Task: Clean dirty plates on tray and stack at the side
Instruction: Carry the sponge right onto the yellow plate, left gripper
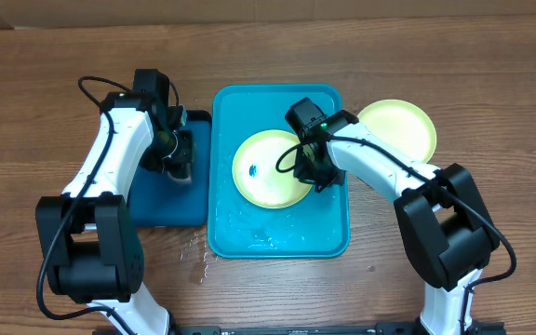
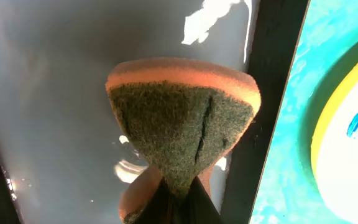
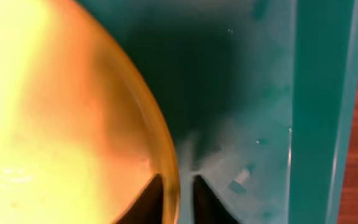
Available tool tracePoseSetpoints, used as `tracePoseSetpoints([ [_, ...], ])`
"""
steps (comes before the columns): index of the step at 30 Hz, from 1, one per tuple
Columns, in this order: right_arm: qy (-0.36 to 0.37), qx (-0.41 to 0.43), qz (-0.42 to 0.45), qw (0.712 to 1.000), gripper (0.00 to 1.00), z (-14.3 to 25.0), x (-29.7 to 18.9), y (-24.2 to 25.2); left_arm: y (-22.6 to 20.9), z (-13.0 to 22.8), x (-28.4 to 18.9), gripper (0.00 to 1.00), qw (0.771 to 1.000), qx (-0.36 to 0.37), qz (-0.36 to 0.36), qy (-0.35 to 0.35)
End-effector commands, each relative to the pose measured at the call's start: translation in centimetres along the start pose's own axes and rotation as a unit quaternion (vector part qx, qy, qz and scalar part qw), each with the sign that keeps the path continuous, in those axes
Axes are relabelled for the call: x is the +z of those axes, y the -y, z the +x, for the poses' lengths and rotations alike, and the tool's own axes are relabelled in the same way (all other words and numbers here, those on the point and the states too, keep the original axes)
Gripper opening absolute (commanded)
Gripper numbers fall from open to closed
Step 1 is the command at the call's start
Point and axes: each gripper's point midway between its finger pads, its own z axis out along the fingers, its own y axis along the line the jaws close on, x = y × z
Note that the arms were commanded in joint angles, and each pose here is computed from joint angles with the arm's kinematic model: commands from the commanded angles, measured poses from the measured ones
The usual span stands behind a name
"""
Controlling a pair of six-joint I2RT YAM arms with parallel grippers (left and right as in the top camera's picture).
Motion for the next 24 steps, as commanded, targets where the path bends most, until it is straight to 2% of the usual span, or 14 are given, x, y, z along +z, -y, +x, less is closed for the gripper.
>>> tracePoseSetpoints([
  [1,0.009,-0.002,0.003,1.000,0.24,-0.31,-0.04,-0.02,0.08,-0.10,-0.38,0.04,1.000,0.010,-0.002,0.009],
  [7,0.007,0.000,0.000,1.000,0.24,-0.21,-0.04,-0.13,0.04,0.06,-0.03,0.04,1.000,0.010,-0.003,0.007],
  [11,0.004,0.008,0.000,1.000,0.06,-0.07,-0.03,-0.14,0.05,-0.02,-0.03,0.04,1.000,0.010,-0.002,0.009],
  [13,0.003,0.009,0.001,1.000,0.04,-0.02,-0.03,-0.09,0.05,-0.07,-0.03,0.04,1.000,0.010,-0.002,0.010],
  [18,0.001,0.011,0.003,1.000,0.05,0.09,-0.03,0.00,0.05,-0.07,-0.03,0.04,1.000,0.010,-0.002,0.010],
  [19,0.001,0.011,0.003,1.000,0.14,0.09,-0.03,0.00,0.05,-0.08,-0.03,0.04,1.000,0.010,-0.002,0.010],
  [20,0.001,0.011,0.003,1.000,0.18,0.07,-0.03,-0.01,0.06,-0.08,-0.03,0.04,1.000,0.010,-0.002,0.010],
  [24,0.007,0.011,-0.002,1.000,0.19,-0.19,-0.03,-0.23,0.06,-0.10,-0.03,0.04,1.000,0.010,-0.002,0.011],
])
